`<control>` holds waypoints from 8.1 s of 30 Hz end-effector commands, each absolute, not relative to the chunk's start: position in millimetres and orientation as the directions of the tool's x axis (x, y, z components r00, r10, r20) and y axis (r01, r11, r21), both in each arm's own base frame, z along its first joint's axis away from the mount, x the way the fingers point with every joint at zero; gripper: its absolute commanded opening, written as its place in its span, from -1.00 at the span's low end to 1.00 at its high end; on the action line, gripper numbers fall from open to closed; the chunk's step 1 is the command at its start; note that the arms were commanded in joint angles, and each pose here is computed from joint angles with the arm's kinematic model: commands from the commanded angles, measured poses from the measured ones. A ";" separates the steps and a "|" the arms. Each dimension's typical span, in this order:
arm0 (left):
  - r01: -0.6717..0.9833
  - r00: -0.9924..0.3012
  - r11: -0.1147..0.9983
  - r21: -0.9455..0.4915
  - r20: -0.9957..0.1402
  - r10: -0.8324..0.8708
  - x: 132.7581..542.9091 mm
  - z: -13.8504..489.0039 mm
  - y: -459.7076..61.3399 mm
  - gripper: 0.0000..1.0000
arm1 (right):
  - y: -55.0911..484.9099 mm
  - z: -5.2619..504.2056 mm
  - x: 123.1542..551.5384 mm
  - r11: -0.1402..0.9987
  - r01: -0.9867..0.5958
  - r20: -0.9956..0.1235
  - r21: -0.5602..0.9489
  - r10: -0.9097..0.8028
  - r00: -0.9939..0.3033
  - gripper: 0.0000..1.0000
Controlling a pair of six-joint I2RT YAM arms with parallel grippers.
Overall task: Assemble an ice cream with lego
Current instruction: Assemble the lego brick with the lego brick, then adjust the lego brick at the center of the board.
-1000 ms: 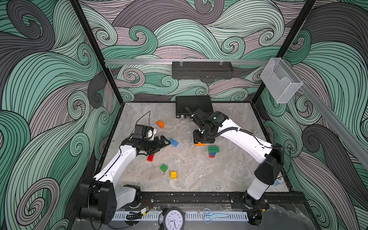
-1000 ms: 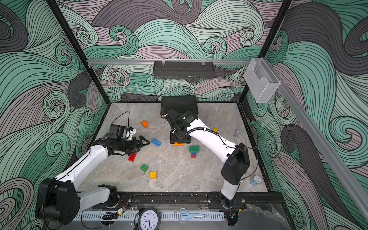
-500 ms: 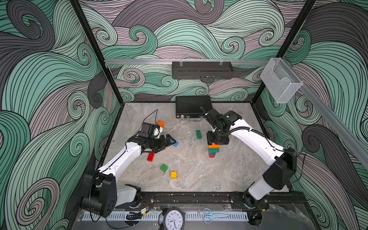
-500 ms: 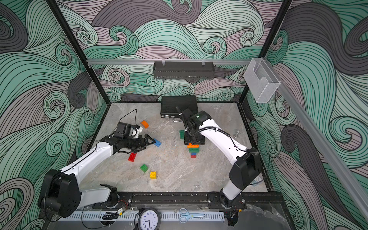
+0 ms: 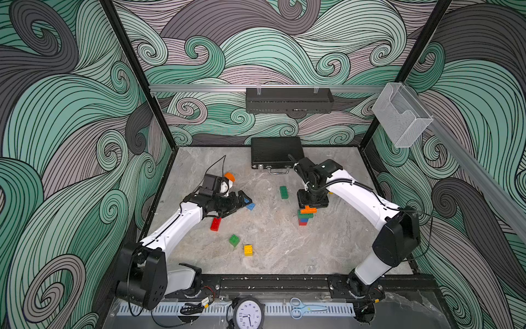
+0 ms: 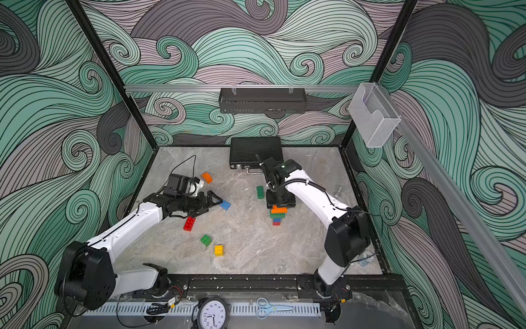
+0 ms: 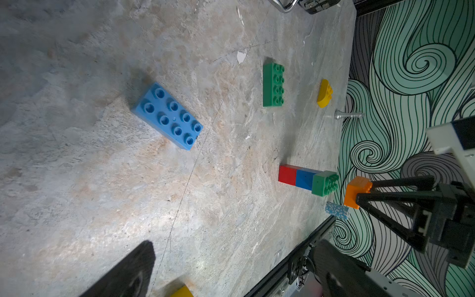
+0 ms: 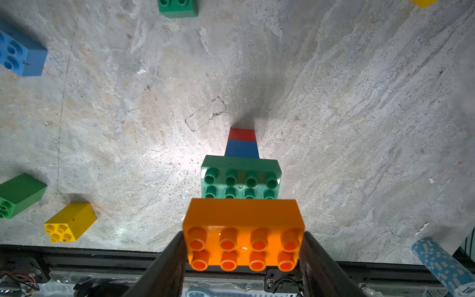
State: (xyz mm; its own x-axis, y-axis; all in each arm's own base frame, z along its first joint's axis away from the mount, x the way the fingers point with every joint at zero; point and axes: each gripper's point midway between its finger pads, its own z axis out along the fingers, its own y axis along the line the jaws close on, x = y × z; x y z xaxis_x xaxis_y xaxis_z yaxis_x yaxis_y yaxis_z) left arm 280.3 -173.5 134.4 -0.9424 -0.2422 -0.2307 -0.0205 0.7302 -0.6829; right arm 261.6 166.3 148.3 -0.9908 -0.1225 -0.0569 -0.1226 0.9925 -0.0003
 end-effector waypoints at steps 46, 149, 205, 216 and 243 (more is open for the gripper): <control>-0.005 -0.938 0.744 -0.668 -0.255 -0.235 284.6 139.0 -174.3 0.95 | 164.2 111.2 257.4 0.996 -0.084 0.028 -0.036 -0.083 -0.996 0.28; 0.000 -0.915 0.793 -0.609 -0.319 -0.245 282.3 154.6 -158.6 0.95 | 154.7 87.0 223.7 0.995 -0.044 -0.019 -0.087 -0.046 -0.999 0.34; 0.000 -0.901 0.806 -0.592 -0.350 -0.257 273.8 163.6 -150.0 0.95 | 206.2 106.2 231.9 0.989 -0.132 -0.040 -0.064 -0.135 -0.990 0.36; -0.003 -0.900 0.811 -0.585 -0.352 -0.257 271.7 163.9 -147.8 0.95 | 202.7 110.5 229.2 0.990 -0.126 -0.048 -0.063 -0.129 -0.990 0.46; 0.002 -0.893 0.811 -0.585 -0.367 -0.262 277.3 173.2 -147.6 0.95 | 220.0 168.3 286.1 0.964 -0.265 -0.174 -0.009 -0.262 -0.949 0.95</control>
State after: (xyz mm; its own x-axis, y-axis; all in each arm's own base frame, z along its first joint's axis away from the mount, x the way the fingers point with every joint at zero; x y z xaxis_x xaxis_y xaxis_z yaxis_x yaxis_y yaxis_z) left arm 273.1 -147.7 158.4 -0.9045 -0.2753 -0.3258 -0.0309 0.8041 -0.5937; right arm 272.3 223.8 177.1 -0.9590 -0.1958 -0.2047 -0.2071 0.9777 0.0351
